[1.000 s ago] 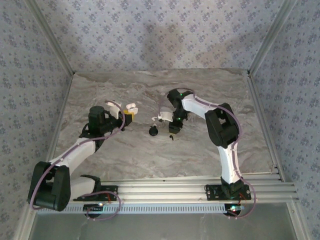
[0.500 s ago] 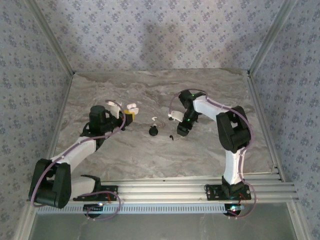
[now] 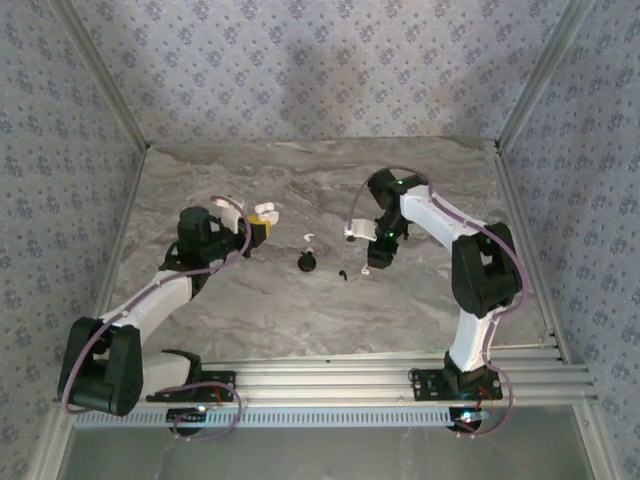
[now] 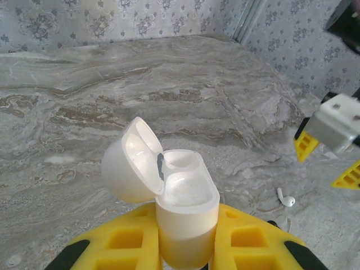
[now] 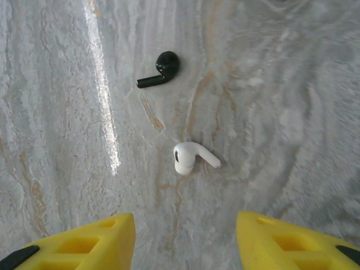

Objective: Insert the wireless bluetooth earbuds into the charging case

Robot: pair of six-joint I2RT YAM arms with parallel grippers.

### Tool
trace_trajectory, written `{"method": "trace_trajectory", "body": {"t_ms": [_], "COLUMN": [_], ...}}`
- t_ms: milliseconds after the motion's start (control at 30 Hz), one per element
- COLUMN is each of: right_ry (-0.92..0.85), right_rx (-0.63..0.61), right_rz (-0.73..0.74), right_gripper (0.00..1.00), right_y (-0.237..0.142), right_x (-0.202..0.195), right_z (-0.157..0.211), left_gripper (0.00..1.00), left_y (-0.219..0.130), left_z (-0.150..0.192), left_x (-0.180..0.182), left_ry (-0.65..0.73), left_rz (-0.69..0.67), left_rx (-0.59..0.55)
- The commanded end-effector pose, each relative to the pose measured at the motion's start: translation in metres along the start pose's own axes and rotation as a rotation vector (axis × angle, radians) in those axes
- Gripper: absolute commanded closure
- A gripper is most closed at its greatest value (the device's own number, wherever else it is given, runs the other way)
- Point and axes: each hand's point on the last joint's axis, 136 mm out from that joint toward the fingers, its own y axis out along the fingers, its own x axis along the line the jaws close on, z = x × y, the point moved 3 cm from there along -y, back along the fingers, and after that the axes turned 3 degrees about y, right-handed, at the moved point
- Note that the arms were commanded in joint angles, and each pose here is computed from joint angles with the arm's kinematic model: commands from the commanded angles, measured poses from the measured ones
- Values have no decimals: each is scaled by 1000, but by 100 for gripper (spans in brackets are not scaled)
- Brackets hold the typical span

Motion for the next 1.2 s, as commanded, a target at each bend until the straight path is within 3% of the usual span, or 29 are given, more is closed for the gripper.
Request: {"method": "trace_trajectory", "body": {"t_ms": [0, 333, 567, 1167], "right_ry": [-296, -470, -480, -281], "right_rx": [91, 30, 15, 48], "right_rz": [-50, 64, -4, -129], "right_gripper": [48, 45, 45, 56], "right_y": [18, 48, 62, 52], "right_x": [3, -15, -8, 29], "right_z": [13, 0, -4, 20], "left_gripper": [88, 88, 88, 88], "left_y": [1, 0, 2, 3], "left_z": [-11, -17, -16, -15], "left_x": [-3, -5, -4, -5], "left_ry": [29, 43, 39, 36], "left_rz": [32, 33, 36, 50], "left_rx": [-25, -23, -17, -11]}}
